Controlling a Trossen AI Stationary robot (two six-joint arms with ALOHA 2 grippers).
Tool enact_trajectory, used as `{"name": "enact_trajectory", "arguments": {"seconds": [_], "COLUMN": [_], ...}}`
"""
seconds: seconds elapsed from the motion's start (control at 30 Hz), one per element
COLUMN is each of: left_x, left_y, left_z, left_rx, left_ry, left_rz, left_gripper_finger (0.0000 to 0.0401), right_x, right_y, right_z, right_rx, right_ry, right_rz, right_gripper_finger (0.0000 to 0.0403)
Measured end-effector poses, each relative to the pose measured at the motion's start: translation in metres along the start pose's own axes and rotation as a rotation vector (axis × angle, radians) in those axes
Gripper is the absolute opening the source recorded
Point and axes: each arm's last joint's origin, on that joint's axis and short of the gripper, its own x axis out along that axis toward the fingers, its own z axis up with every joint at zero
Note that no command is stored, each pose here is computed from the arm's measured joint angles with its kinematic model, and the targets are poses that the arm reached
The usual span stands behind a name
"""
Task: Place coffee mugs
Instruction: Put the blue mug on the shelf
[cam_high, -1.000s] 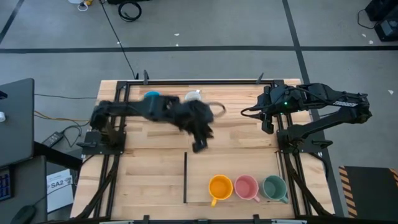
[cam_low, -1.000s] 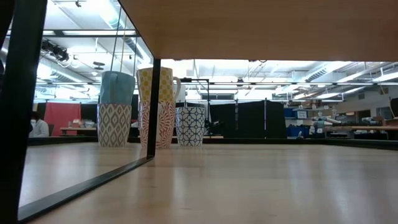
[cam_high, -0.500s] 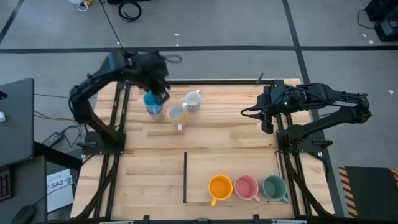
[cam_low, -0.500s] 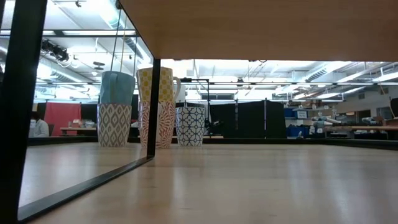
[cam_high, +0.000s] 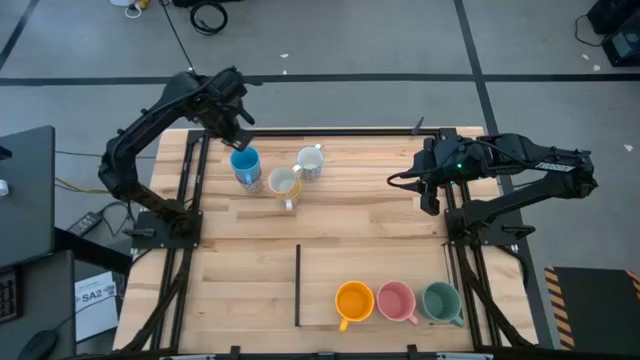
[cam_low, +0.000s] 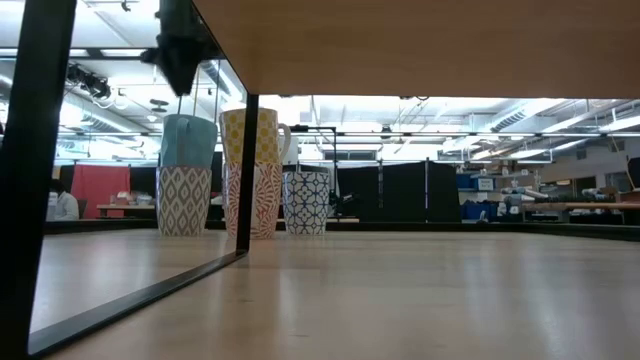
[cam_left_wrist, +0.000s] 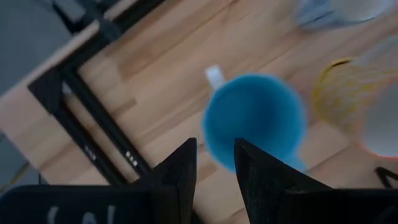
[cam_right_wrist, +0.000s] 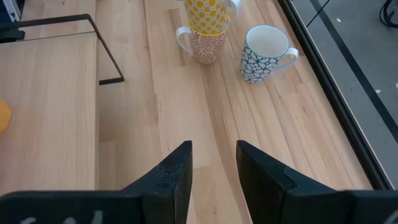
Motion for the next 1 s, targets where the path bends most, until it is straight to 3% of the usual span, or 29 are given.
{"name": "enact_trajectory", "arguments": {"seconds": [0.3,1.0], "left_x": [0.036,0.045], "left_y": [0.006,0.002], "left_z": [-0.003,0.001], "left_rx": [-0.025,-0.074], "left_ry": [0.093,0.057], "left_rz": [0.023,-0.005], "left_gripper_finger": [0.0114,0.0114], "right_x": [0.0,0.0], "right_y": [0.0,0.0], "right_z": [0.0,0.0], "right_rx": [0.001,0.002], "right_ry": [0.0,0.0], "right_rz": [0.0,0.0], "right_gripper_finger": [0.013,0.013]}}
